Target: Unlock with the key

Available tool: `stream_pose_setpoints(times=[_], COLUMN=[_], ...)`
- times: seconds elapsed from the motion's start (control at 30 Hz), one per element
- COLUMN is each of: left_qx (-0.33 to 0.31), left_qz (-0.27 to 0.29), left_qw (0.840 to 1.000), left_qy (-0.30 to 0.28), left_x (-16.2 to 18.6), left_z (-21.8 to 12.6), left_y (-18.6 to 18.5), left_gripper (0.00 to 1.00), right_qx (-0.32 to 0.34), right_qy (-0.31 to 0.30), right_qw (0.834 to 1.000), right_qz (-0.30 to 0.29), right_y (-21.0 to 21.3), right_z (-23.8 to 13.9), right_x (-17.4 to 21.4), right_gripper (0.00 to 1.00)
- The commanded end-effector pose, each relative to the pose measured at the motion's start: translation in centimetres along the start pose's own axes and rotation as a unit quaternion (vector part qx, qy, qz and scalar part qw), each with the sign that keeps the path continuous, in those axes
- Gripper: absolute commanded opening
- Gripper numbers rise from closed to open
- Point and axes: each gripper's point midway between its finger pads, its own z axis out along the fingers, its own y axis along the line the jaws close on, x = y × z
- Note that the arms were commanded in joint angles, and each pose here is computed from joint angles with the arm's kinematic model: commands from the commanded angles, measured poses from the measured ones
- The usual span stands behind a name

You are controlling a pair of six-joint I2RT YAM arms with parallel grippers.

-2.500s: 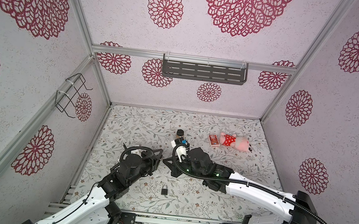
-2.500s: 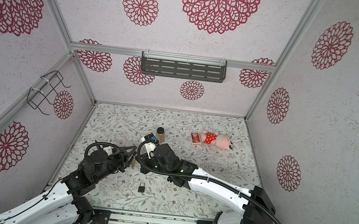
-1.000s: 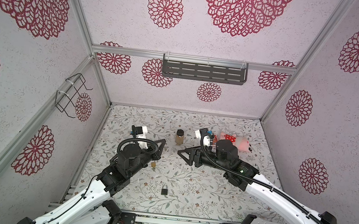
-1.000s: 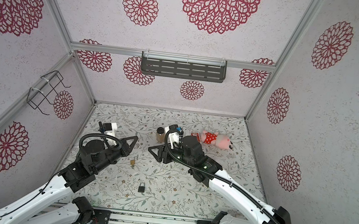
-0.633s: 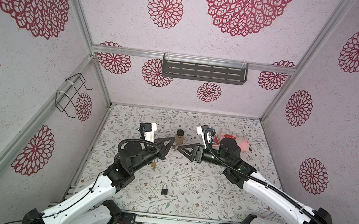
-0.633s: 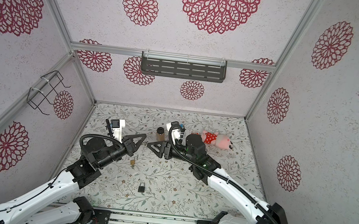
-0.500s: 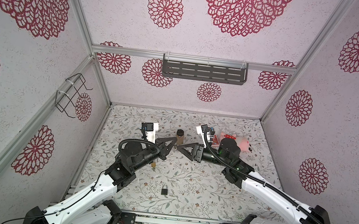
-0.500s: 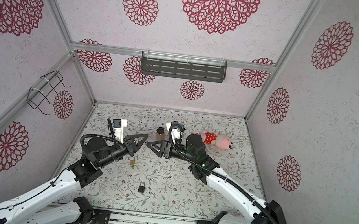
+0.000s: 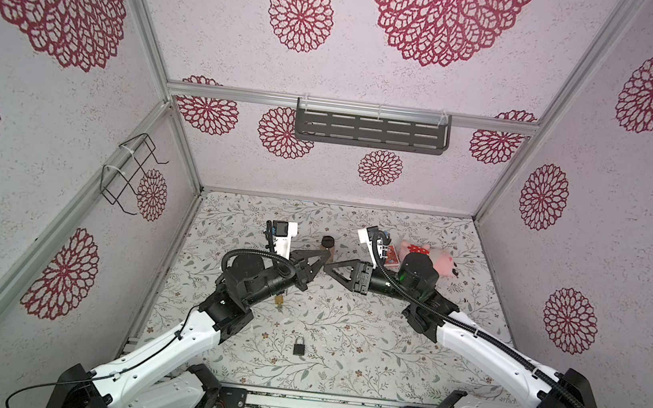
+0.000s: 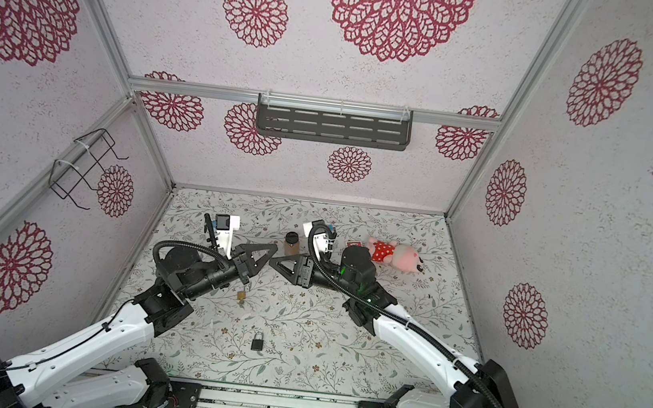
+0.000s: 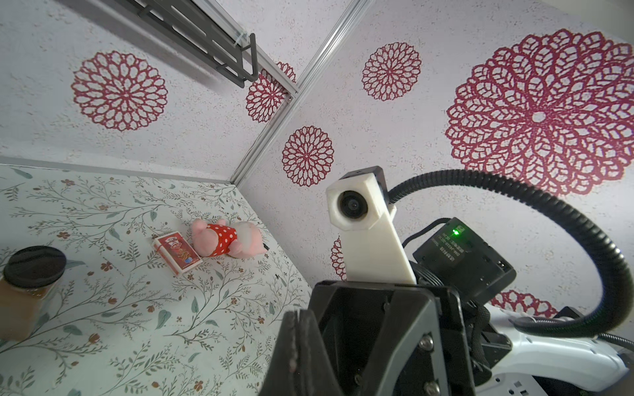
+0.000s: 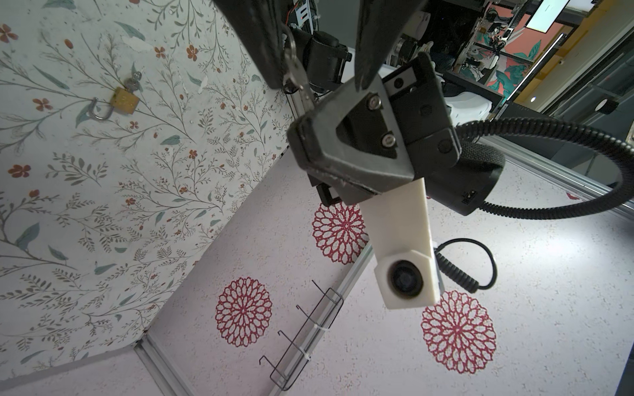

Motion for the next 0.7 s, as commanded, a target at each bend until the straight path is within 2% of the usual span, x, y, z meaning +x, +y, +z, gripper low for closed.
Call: stream_pose_setpoints(times=[0.0, 0.23, 0.5, 0.67], left_qx=[0.026, 0.029, 0.038, 0.037], left_qz=[0.014, 0.014, 0.012, 0.013], left_qw=[0.999, 0.999, 0.999, 0.999], left_qy=[-0.018, -0.017, -0.009, -0.011], left_x=[-1.68, -1.75, -1.51, -1.62], left_z=[0.07, 0.23, 0.49, 0.47], left_y=[-1.52, -1.70, -1.90, -1.91], left_gripper=[0.00, 0.00, 0.00, 0.00], right_qx=[-0.023, -0.028, -0.037, -0.044], right_qy=[-0.007, -0.010, -0.023, -0.018], right_qw=[1.000, 1.000, 0.999, 0.999], right_qz=[-0.009, -0.008, -0.008, -0.002], right_y=[0.82, 0.75, 0.89, 0.80], right_z=[-0.20, -0.29, -0.64, -0.48], right_x=[-0.46, -0.62, -1.31, -1.09], right_gripper=[0.31, 0.24, 0.24, 0.16])
